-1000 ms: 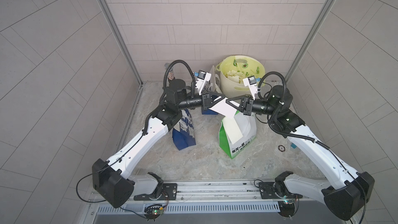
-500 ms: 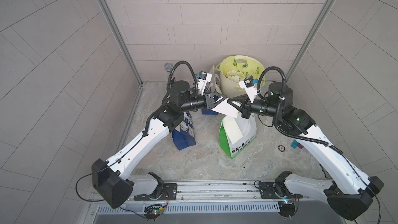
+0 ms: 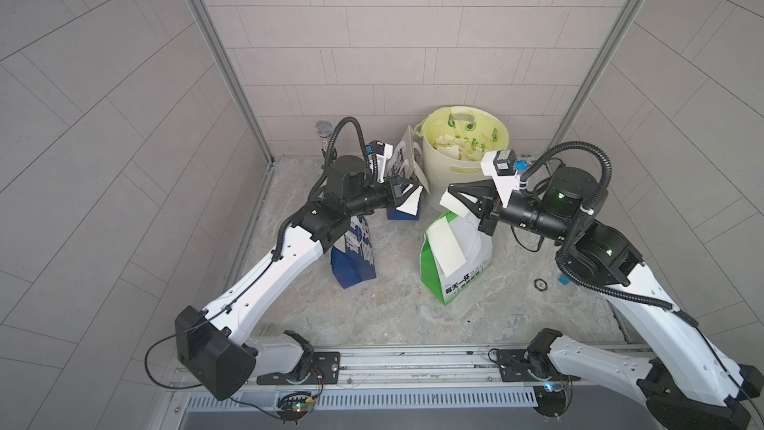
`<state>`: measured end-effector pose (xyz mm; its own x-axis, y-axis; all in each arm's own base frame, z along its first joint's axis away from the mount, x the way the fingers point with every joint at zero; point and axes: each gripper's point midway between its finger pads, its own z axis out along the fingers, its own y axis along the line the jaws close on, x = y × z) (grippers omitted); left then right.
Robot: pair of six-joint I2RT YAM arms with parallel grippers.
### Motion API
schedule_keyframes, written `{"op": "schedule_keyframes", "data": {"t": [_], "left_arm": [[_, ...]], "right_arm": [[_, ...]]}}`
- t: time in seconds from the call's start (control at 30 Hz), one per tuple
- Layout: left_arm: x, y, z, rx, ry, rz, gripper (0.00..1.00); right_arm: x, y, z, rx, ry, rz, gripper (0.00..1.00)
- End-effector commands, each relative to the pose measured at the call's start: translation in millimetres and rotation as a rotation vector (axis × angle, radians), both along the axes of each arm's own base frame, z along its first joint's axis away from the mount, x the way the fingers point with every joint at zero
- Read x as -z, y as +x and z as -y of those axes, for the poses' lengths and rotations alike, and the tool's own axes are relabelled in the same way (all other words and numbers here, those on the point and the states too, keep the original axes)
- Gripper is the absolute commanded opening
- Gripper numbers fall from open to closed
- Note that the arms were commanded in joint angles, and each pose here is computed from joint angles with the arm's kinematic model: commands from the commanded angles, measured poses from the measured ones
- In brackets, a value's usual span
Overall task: Shred takeout receipts and throw away
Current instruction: Place the takeout receipt in the trash bin.
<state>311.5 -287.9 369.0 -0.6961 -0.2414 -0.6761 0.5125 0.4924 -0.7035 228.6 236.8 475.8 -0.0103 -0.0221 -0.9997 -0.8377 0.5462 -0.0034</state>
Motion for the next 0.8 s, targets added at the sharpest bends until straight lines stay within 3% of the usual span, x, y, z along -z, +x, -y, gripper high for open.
{"op": "schedule_keyframes", "data": {"t": [0.0,0.13,0.23,0.3,0.43,0.6,0.67,0.77], "left_arm": [[-26,2,-3,-0.013,-0.019,0.085,0.0],[-35,0,-5,-0.018,-0.042,0.125,0.0],[-38,-1,-8,-0.031,-0.055,0.136,0.0],[-39,-1,-9,-0.036,-0.062,0.138,0.0],[-39,-2,-12,-0.048,-0.071,0.144,0.0],[-38,-3,-13,-0.051,-0.079,0.137,0.0],[-35,-4,-13,-0.051,-0.077,0.135,0.0],[-30,-4,-14,-0.056,-0.069,0.128,0.0]], "right_arm": [[-6,39,16,0.193,0.029,0.012,0.0],[8,112,50,0.517,0.025,-0.049,0.0],[10,160,72,0.678,0.09,-0.087,0.0],[10,187,79,0.724,0.125,-0.094,0.0],[16,242,87,0.806,0.041,-0.062,0.0],[59,292,104,0.915,-0.048,-0.124,0.01],[78,302,102,0.92,-0.088,-0.146,0.05],[100,313,108,0.956,-0.158,-0.174,0.22]]}}
